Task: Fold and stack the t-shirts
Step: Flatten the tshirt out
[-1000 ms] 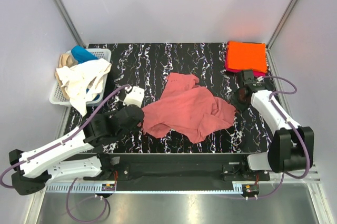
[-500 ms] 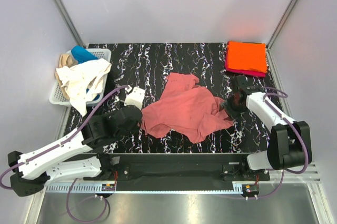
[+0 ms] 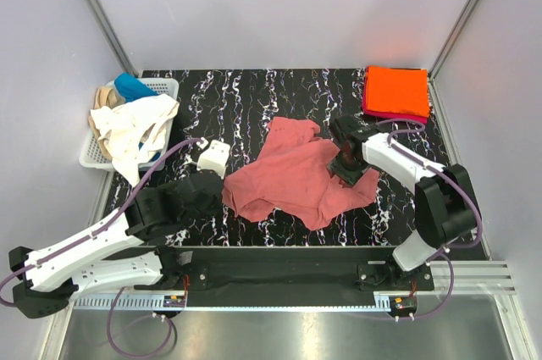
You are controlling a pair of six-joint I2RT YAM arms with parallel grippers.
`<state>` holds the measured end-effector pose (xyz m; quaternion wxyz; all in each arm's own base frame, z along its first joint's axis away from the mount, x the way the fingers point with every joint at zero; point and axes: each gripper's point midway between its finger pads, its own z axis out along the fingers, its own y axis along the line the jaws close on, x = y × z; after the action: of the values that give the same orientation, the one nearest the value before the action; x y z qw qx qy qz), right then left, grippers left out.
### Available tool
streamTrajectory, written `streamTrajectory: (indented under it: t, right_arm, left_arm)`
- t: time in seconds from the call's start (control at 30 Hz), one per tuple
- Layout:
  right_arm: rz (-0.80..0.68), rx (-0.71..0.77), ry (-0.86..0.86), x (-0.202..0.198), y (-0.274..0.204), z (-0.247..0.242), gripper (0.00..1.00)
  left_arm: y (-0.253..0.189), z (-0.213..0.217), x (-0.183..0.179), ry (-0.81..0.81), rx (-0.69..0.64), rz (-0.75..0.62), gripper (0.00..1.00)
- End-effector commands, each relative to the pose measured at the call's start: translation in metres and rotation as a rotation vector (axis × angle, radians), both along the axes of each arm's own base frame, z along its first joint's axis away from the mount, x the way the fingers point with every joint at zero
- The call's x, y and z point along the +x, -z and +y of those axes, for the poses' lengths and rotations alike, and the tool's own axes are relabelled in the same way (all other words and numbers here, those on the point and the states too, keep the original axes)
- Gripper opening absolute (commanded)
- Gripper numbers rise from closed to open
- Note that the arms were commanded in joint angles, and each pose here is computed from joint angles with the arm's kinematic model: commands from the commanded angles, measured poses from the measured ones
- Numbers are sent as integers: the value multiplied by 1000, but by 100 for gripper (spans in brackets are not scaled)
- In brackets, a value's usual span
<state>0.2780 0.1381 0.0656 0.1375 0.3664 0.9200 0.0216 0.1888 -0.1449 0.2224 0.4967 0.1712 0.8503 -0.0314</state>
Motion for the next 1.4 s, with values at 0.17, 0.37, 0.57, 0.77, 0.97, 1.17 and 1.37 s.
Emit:
streamTrajectory:
  t: [0.17, 0.37, 0.57, 0.77, 0.97, 1.17, 1.37]
  right_arm:
    - [15, -83, -44, 5, 3, 8, 52]
    - [50, -92, -67, 3, 14, 20, 52]
    - [67, -120, -70, 3, 23, 19, 51]
    - [79, -149, -59, -2, 29, 12, 47]
    - [46, -179, -54, -2, 23, 4, 27]
    - [68, -148, -69, -2, 29, 12, 39]
    - [94, -124, -78, -5, 36, 17, 39]
  left_arm:
    - [-7, -8, 2, 26, -45, -25, 0]
    - [-6, -8, 2, 30, -45, -23, 0]
    - [-6, -7, 2, 27, -45, -28, 0]
    - [-6, -7, 2, 25, -44, -27, 0]
    - [-6, -8, 2, 26, -45, -25, 0]
    - [-5, -10, 1, 30, -55, -18, 0]
    - [-6, -8, 1, 27, -59, -23, 0]
